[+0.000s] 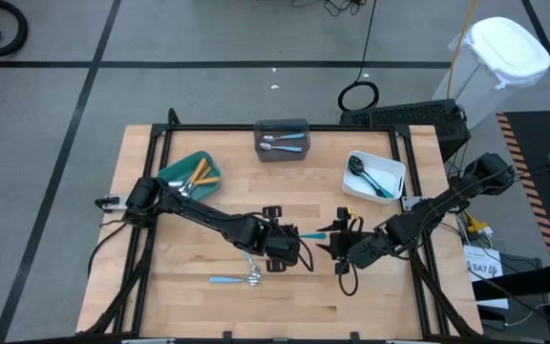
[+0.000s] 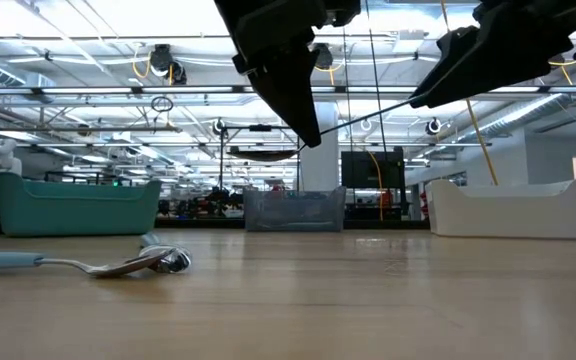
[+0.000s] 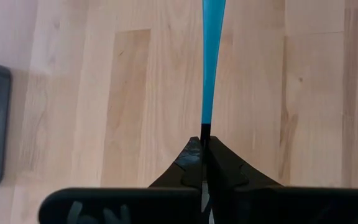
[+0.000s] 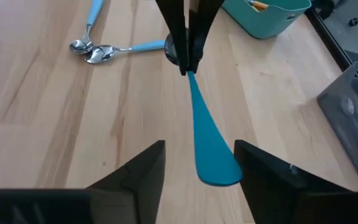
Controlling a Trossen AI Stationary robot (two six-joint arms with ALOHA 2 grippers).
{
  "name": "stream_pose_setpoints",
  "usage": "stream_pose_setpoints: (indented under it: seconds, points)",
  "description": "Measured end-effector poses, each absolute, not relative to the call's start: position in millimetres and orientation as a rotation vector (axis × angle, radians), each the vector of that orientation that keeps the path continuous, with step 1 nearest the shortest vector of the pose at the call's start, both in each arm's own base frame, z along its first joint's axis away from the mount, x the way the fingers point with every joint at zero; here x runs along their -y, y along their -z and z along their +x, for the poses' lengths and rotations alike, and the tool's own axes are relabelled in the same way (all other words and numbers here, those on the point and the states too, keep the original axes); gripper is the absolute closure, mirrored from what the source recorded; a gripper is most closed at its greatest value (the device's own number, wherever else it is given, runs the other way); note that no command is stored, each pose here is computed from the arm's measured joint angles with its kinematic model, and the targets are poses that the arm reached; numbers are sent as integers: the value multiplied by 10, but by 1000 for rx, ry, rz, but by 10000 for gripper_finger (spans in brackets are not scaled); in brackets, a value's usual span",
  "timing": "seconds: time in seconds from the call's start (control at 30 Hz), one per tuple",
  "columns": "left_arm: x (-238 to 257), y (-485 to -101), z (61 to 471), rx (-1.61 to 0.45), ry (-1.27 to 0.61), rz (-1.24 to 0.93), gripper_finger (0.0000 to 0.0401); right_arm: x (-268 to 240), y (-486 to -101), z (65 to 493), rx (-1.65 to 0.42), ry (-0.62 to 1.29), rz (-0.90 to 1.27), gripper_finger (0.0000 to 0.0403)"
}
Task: Sort silverware by color (type)
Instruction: Put the blue spoon into the white bin
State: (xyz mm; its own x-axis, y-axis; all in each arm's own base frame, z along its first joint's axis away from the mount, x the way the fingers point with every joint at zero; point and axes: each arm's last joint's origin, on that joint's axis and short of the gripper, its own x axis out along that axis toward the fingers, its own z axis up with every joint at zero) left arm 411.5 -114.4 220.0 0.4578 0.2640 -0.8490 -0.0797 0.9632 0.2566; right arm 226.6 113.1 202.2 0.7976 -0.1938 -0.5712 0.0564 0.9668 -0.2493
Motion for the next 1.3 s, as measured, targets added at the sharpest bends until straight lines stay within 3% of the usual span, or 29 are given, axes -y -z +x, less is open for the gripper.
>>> stream_pose_setpoints:
  seconds: [0.43,0.93,1.07,1.3]
  points:
    - [1141,-2201,4115,-1077,-210,209,398,-1115,-2036,2291,-620,139,-197,321]
    - [1140,-2203,4126,-1067,-205,214,395,-1111,-2026,2283,-629,147,-186,324]
    - [1143,-2207,4138,-1051,-207,209,376,-1109,-2027,2280,-630,148,-187,323]
    - [1156,-2246,4176,-991,-234,192,293,-1106,-2022,2280,-631,152,-191,322]
